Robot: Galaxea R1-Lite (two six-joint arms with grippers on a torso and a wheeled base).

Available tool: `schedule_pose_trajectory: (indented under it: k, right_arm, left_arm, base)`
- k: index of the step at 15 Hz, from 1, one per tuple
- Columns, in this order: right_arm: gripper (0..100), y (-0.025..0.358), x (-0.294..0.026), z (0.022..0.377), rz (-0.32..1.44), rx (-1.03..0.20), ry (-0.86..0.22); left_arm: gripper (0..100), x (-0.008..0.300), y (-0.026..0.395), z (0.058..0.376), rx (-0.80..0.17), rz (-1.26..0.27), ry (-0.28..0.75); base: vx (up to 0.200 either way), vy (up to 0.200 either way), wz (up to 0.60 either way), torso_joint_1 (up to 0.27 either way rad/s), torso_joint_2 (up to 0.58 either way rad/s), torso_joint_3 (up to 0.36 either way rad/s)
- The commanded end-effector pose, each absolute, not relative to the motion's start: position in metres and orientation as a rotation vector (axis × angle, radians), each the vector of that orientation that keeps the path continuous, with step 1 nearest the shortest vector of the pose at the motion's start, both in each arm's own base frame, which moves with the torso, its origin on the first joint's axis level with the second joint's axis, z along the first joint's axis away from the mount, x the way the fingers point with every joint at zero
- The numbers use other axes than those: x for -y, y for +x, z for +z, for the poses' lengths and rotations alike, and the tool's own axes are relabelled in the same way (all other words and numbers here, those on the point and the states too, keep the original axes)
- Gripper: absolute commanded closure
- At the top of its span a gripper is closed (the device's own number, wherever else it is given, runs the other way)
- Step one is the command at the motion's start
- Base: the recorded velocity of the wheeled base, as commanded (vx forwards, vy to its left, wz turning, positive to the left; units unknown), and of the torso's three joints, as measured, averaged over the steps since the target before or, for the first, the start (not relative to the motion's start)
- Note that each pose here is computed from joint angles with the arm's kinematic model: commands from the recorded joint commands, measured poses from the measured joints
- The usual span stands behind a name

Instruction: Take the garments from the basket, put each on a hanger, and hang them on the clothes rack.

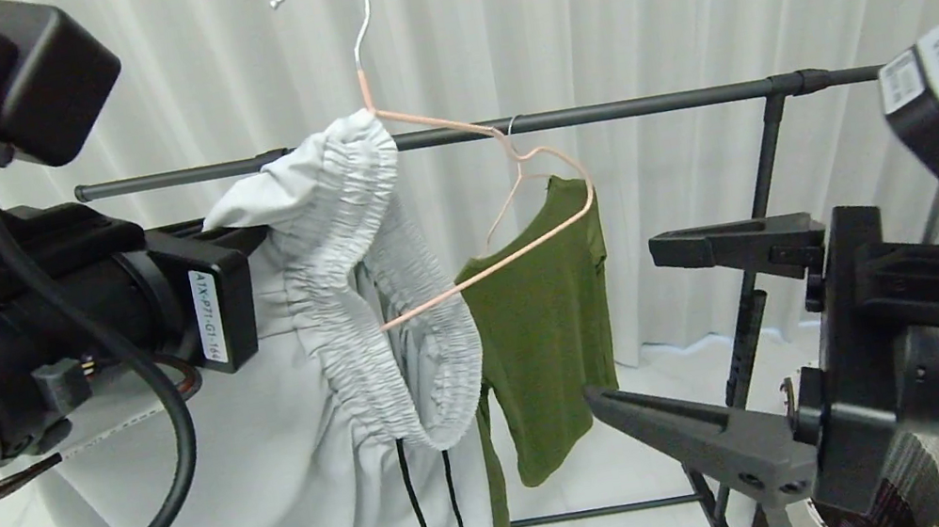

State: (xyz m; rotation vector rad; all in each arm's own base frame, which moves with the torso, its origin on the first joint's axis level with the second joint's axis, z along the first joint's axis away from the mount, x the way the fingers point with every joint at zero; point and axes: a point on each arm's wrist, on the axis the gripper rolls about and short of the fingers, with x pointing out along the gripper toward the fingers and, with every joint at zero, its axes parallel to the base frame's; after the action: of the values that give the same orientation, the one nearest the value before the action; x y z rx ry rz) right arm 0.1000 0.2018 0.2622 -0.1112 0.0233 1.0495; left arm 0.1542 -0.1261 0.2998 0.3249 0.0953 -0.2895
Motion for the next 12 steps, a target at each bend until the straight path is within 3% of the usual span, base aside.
schedule_pose_trajectory:
  k: [1,6,12]
  right_arm:
    - [0,0.105,-0.215,0.251,1.053,-0.08,-0.111]
    - [0,0.114,-0.234,0.239,1.04,-0.147,-0.008]
    - [0,0.132,-0.25,0.229,0.894,-0.111,0.056]
  left_arm:
    - [100,0.131,0.15,0.301,-0.075,-0.325,0.318]
    - [100,0.142,0.142,0.312,0.024,-0.384,0.256]
    - [100,0.142,0.137,0.319,0.064,-0.437,0.234]
  base:
    - [0.0,0.0,0.0,0.0,0.0,0.0]
    - [0.0,0.0,0.0,0.0,0.0,0.0]
    - [0.0,0.0,0.0,0.0,0.0,0.0]
